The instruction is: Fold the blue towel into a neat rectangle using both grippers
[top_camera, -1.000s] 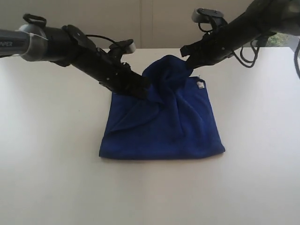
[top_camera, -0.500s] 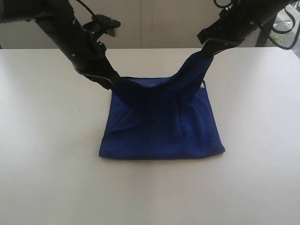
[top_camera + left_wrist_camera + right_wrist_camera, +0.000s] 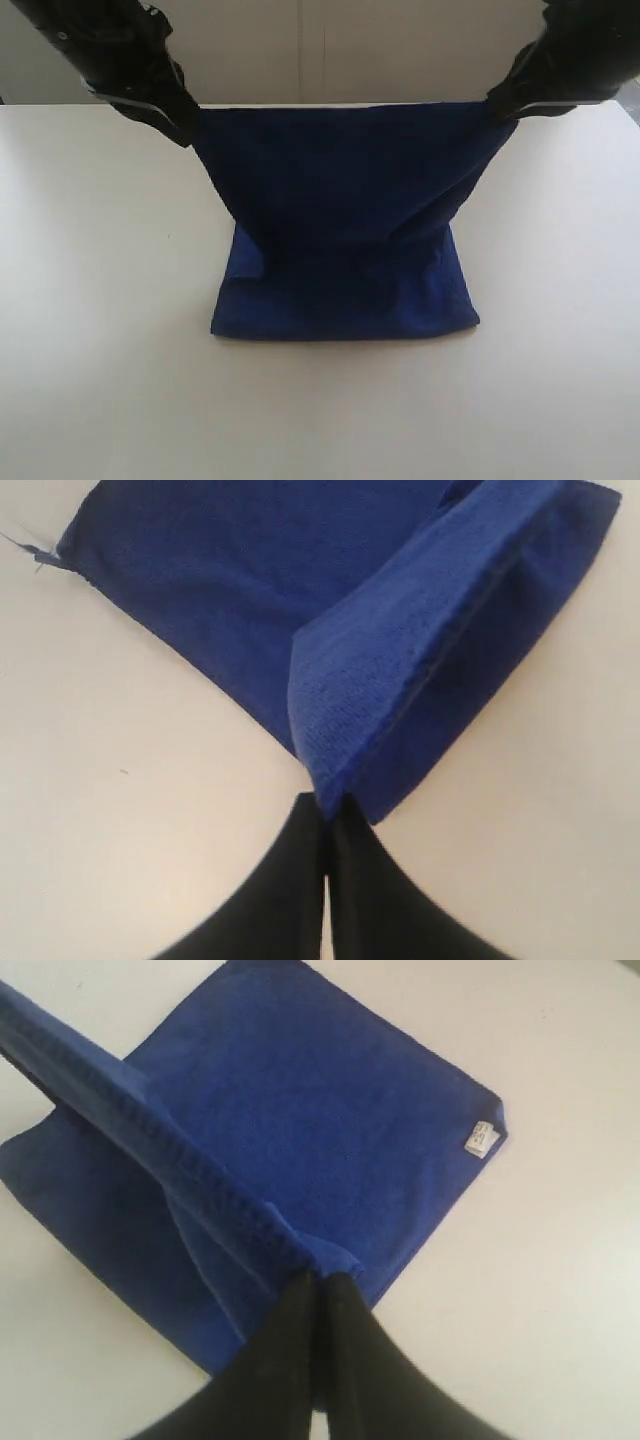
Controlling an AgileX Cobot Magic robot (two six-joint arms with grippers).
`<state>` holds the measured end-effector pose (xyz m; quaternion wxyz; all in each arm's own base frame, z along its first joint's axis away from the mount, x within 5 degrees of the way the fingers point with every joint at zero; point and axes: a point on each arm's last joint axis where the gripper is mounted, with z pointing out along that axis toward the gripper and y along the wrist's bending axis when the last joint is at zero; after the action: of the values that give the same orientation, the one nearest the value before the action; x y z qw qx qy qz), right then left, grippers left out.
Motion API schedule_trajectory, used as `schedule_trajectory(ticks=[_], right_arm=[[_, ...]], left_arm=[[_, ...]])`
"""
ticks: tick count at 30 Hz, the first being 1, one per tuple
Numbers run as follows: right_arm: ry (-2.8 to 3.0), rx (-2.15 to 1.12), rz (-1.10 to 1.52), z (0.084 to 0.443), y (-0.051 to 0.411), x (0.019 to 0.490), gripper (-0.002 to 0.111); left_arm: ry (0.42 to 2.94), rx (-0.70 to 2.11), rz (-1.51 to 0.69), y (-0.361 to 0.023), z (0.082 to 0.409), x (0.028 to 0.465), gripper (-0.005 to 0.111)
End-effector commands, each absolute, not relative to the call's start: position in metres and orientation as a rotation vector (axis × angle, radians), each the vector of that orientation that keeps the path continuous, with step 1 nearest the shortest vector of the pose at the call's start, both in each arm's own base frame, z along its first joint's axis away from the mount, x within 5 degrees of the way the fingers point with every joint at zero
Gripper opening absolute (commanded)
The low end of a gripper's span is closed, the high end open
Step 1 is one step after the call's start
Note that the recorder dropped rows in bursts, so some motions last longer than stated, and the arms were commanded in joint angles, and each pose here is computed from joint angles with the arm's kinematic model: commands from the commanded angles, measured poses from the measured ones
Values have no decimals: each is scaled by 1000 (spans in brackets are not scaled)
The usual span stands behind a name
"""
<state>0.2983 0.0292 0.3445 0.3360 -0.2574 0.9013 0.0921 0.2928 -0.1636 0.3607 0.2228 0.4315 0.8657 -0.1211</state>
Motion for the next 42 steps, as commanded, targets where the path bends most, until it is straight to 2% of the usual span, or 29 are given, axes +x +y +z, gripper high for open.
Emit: schedule_trajectory(ticks=[1, 12, 21, 32, 42], right_arm=[[2243, -672, 179, 361, 28, 261, 0], [2210, -739, 218, 368, 33, 175, 0], [2170, -810, 267, 381, 39, 122, 0], [2230, -811, 319, 376, 40, 122, 0], [2229, -687, 259, 353, 34, 159, 0]], left_arm=[[2372, 1190, -362, -148, 374, 258, 0], [2406, 1192, -533, -128, 354, 190, 0], [2366, 1208, -634, -115, 366, 149, 0], [2379, 1194, -692, -120, 362, 152, 0], [2285, 1119, -635, -123, 351, 166, 0]])
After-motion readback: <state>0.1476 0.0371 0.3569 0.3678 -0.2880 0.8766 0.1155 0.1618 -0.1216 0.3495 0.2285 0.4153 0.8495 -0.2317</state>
